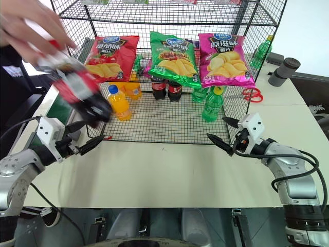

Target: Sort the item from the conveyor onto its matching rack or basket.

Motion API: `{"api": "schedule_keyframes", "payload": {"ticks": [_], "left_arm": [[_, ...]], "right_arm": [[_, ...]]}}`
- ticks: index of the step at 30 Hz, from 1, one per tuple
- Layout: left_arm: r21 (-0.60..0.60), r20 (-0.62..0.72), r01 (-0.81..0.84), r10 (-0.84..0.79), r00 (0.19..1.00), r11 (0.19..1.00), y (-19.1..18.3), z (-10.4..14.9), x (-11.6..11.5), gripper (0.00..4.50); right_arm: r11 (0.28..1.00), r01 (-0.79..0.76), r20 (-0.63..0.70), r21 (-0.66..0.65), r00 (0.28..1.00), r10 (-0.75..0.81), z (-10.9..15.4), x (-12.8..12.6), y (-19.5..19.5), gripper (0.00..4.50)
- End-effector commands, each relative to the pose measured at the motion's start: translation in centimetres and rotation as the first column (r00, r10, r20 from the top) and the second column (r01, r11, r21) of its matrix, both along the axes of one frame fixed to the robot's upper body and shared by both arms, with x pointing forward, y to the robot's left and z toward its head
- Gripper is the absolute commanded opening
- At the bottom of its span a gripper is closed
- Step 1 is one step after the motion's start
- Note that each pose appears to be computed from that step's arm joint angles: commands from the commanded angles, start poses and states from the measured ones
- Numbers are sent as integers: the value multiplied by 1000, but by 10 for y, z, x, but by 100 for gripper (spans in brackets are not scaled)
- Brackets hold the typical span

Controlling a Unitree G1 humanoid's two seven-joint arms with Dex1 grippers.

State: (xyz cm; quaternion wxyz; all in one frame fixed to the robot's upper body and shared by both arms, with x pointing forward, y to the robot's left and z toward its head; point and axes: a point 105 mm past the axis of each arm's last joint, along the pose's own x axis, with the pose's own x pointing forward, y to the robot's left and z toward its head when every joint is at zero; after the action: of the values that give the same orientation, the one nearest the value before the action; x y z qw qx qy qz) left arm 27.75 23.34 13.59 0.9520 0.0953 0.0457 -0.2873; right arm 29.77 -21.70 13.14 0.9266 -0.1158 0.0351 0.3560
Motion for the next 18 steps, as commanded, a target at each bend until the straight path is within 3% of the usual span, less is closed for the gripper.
{"api": "schedule_keyframes", "payload": {"ticks": [1, 10, 14, 18], "left_arm": [[-52, 61, -47, 50, 997, 998, 7, 18, -3, 450], [-261, 169, -229, 278, 946, 938, 48, 44, -11, 450], [-323, 273, -435, 523, 808, 841, 94, 63, -8, 450], [-303, 302, -607, 678, 670, 735, 128, 58, -10, 450]], "right_arm": [[1000, -15, 32, 10, 999, 15, 6, 1, 3, 447], [997, -64, 28, 32, 998, 63, 1, 1, 17, 447], [994, -95, 36, 50, 995, 93, 2, 1, 30, 447], [990, -123, 52, 65, 991, 120, 5, 1, 43, 447]]}}
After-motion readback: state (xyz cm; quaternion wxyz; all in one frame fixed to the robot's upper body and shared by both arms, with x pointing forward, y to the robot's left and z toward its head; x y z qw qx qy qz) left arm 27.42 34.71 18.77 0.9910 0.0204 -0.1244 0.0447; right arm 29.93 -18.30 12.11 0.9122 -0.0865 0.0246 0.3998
